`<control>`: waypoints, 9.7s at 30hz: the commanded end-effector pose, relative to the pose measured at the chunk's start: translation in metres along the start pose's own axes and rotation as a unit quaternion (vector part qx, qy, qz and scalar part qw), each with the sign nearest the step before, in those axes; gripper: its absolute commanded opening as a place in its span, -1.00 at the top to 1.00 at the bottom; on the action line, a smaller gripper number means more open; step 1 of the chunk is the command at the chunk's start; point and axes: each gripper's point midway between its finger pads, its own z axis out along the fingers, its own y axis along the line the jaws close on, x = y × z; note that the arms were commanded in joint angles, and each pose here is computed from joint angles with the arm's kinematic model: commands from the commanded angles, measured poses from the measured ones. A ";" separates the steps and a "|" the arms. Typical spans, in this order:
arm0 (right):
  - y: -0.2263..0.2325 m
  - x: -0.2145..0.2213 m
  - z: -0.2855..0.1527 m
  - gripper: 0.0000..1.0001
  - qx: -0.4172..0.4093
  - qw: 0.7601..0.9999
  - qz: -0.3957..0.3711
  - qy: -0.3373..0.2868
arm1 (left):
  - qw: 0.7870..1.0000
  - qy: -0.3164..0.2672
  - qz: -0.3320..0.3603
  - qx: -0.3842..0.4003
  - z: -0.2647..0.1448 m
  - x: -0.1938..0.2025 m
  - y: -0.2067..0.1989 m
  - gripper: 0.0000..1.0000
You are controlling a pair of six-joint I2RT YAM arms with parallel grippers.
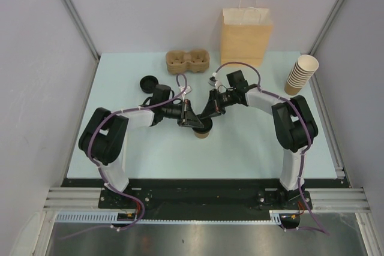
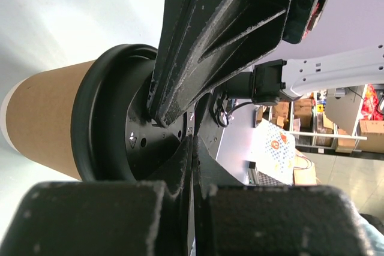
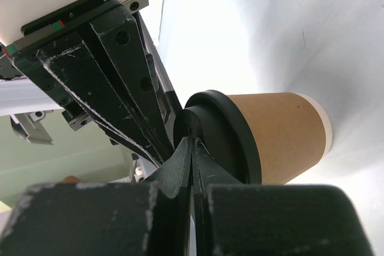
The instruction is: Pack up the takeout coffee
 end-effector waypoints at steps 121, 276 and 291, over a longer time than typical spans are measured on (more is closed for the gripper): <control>0.081 -0.236 -0.223 -0.96 0.345 0.781 -0.447 -0.268 | 0.831 0.089 0.457 -0.305 -0.021 -0.044 -0.029 -0.99; 0.072 -0.157 -0.227 -0.99 0.338 0.829 -0.398 -0.201 | 0.743 -0.145 0.537 -0.372 -0.130 -0.347 -0.010 -0.02; 0.067 -0.148 -0.208 -0.99 0.347 0.825 -0.412 -0.173 | 0.811 -0.153 0.434 -0.361 -0.089 -0.345 0.072 0.14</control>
